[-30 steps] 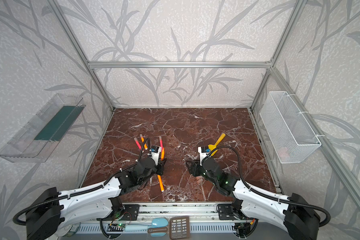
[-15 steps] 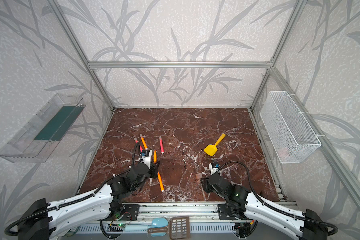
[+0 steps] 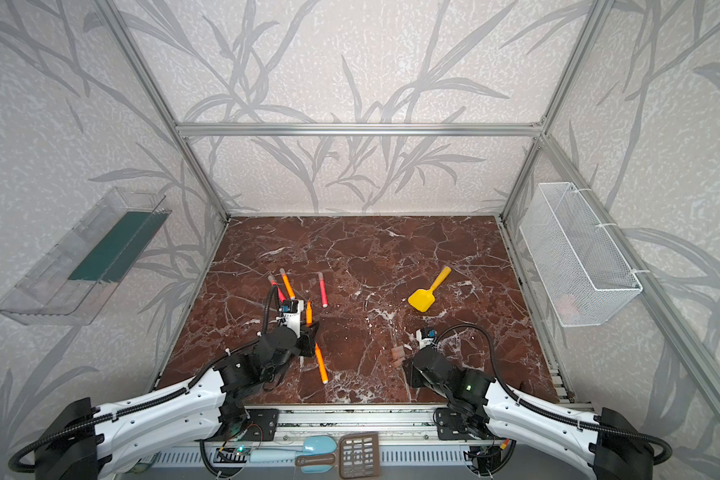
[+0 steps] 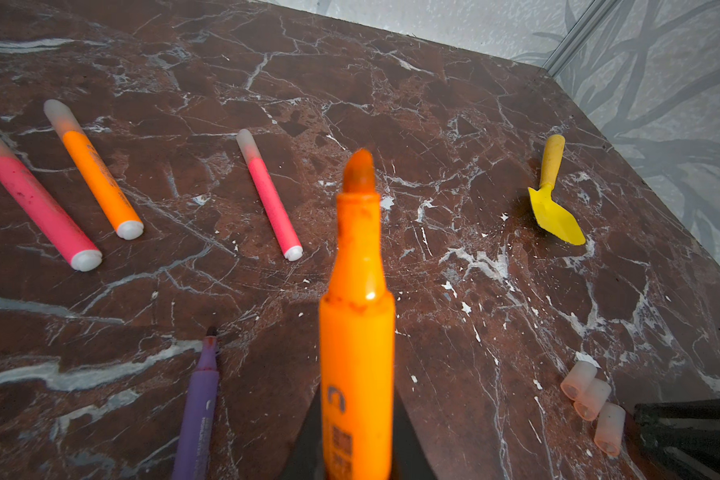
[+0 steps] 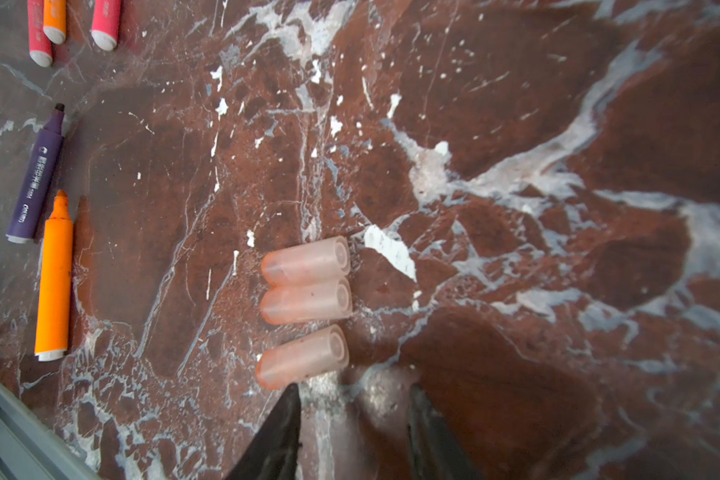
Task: Insert the pens into the pen caps
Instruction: 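Move the right gripper down to the pale caps while the left holds the marker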
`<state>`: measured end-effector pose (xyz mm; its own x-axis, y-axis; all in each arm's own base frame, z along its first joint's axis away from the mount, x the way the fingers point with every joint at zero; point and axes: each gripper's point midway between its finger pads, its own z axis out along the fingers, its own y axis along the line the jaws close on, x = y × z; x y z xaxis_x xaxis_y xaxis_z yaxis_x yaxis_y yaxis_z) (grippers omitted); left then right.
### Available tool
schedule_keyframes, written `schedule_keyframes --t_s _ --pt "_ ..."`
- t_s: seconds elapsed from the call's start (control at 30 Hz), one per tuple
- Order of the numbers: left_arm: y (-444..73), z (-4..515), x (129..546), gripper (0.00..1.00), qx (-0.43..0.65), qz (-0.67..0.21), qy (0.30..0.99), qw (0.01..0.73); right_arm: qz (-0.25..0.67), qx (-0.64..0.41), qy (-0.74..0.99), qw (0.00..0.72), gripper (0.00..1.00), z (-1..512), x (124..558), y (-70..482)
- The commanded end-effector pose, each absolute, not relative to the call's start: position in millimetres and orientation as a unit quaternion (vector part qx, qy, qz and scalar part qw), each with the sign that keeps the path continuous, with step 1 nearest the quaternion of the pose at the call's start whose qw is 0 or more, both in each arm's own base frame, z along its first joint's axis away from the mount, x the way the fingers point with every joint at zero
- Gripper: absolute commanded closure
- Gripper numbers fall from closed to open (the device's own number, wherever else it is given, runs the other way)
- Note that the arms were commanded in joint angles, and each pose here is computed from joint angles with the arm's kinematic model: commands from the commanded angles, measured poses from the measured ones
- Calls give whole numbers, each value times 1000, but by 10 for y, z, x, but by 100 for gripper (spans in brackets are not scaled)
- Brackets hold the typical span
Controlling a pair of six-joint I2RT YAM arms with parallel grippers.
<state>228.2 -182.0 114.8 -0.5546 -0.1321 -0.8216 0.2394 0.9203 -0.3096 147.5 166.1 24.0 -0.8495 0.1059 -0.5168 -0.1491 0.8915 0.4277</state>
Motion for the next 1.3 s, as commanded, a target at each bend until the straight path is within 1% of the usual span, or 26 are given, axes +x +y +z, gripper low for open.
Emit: schedule_keyframes --t_s 0.0,0.43,0.67,0.97,1.27 --pt "-1748 1153 2311 100 13 -186 858 478 249 -17 928 277 59 355 1509 1782" --pt "-1733 1131 2312 100 12 -183 859 479 250 -23 929 271 60 322 1556 1897" --pt "-1728 1129 2314 100 11 -182 858 480 253 -42 929 268 61 356 1574 2046" --pt "-1728 1123 2314 100 11 -181 859 480 255 -90 927 260 63 396 1549 2402" --pt "-1719 1123 2313 100 12 -179 858 480 224 -125 933 254 65 316 1612 2668"
